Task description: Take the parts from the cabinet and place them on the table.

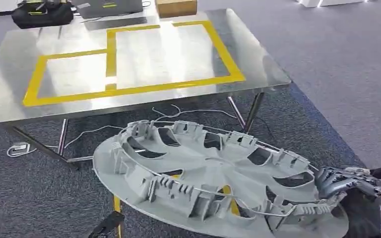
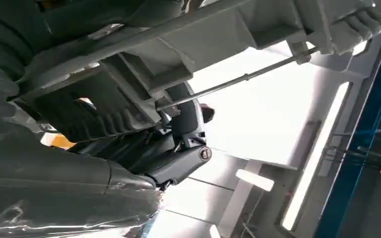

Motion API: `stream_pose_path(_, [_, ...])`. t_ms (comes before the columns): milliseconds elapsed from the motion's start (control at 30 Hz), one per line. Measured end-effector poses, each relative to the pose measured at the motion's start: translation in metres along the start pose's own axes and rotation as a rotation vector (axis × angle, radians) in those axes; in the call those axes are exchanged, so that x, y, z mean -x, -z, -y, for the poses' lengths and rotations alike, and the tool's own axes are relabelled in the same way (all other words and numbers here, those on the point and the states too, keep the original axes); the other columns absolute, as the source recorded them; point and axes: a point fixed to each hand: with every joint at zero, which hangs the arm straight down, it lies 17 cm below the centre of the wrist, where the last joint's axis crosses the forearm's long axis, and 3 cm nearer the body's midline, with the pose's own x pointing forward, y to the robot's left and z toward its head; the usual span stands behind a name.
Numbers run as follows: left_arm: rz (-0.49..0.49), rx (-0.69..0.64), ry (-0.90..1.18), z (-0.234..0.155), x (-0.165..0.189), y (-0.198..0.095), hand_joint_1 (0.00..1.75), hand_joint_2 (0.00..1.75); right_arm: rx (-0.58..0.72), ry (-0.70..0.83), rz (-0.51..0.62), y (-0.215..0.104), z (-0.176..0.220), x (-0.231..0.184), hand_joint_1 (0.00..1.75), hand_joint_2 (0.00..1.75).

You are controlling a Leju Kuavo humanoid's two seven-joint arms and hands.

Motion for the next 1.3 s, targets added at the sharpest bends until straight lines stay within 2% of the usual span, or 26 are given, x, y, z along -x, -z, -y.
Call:
stream_pose_path(367, [-0.022,0.005,-0.007,0.003,0.011,-0.003,0.00,1.75,-0.002,0.001,-0.014,0.001,-0.001,0.006,1.75,1.75])
stream_pose_path(600, [0.002,-0.004,-0.012,-0.001,0.000,0.000,0.00,1.75,-0.002,0.000,-0.009,0.003,-0.001,0.006,1.75,1.75])
stream_pose_path(1300, [-0.001,-0.008,-0.021,-0.001,0.004,-0.001,0.00,1.75,-0.006,0.000,-0.011,0.003,-0.002,0.007,1.75,1.75])
